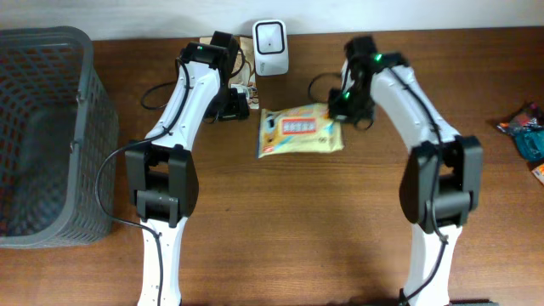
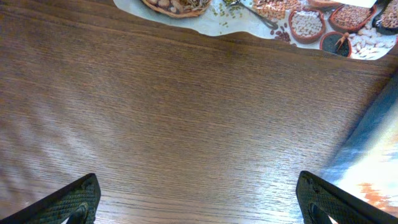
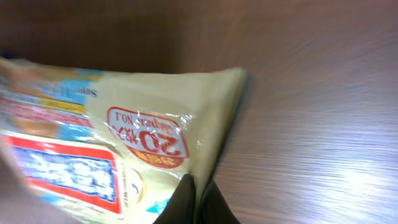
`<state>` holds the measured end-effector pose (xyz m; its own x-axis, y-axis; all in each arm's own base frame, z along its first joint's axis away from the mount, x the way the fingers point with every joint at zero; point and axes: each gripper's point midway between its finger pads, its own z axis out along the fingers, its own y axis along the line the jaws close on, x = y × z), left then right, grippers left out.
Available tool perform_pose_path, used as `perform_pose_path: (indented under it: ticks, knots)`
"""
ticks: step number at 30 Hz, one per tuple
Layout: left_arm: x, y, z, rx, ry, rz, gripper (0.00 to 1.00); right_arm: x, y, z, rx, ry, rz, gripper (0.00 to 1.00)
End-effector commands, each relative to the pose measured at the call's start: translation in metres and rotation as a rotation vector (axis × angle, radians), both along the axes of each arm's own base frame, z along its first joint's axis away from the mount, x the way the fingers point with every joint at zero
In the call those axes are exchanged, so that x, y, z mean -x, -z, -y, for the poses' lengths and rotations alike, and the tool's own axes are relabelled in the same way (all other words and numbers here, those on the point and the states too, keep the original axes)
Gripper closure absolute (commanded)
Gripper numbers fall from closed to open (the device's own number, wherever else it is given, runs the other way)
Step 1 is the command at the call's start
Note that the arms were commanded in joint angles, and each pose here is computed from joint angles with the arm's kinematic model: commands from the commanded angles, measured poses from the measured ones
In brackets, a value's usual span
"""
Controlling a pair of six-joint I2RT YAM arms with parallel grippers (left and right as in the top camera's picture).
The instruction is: Scan the item barcode
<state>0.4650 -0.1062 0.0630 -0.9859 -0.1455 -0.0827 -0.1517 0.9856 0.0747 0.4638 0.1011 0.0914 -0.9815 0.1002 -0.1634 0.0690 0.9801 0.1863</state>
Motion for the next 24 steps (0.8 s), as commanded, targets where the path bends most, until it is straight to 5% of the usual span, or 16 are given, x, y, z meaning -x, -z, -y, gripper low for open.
perform_pose_path:
  ticks: [1, 6, 11, 18, 21, 22, 23, 24]
  knots:
    - [-0.003, -0.008, 0.001, 0.015, -0.004, 0.025, 0.01, -0.013, -0.109, 0.042, 0.205, 0.031, 0.25, 0.96]
    - [-0.005, -0.008, 0.002, 0.017, -0.004, 0.033, 0.01, 0.017, -0.129, 0.098, 0.515, 0.098, 0.186, 0.96]
    - [-0.007, -0.008, 0.002, 0.019, -0.004, 0.041, 0.01, 0.023, -0.102, 0.082, 0.519, 0.043, 0.107, 0.96]
    - [-0.006, -0.008, 0.002, 0.018, -0.004, 0.037, 0.01, 0.02, -0.086, -0.035, 0.382, -0.052, 0.193, 0.96]
    - [-0.006, -0.008, 0.0, 0.017, -0.006, 0.036, 0.01, 0.027, -0.082, -0.104, 0.146, -0.15, 0.2, 0.96]
    - [-0.005, -0.008, -0.001, 0.016, -0.009, 0.032, 0.01, 0.03, -0.08, -0.119, 0.083, -0.17, 0.187, 0.89]
    - [-0.003, -0.008, -0.006, 0.012, -0.017, 0.02, 0.01, 0.031, -0.077, -0.125, 0.047, -0.138, 0.17, 0.59]
    - [-0.001, -0.007, -0.01, 0.01, -0.026, 0.009, 0.01, 0.031, -0.076, -0.127, 0.028, -0.129, 0.161, 0.48]
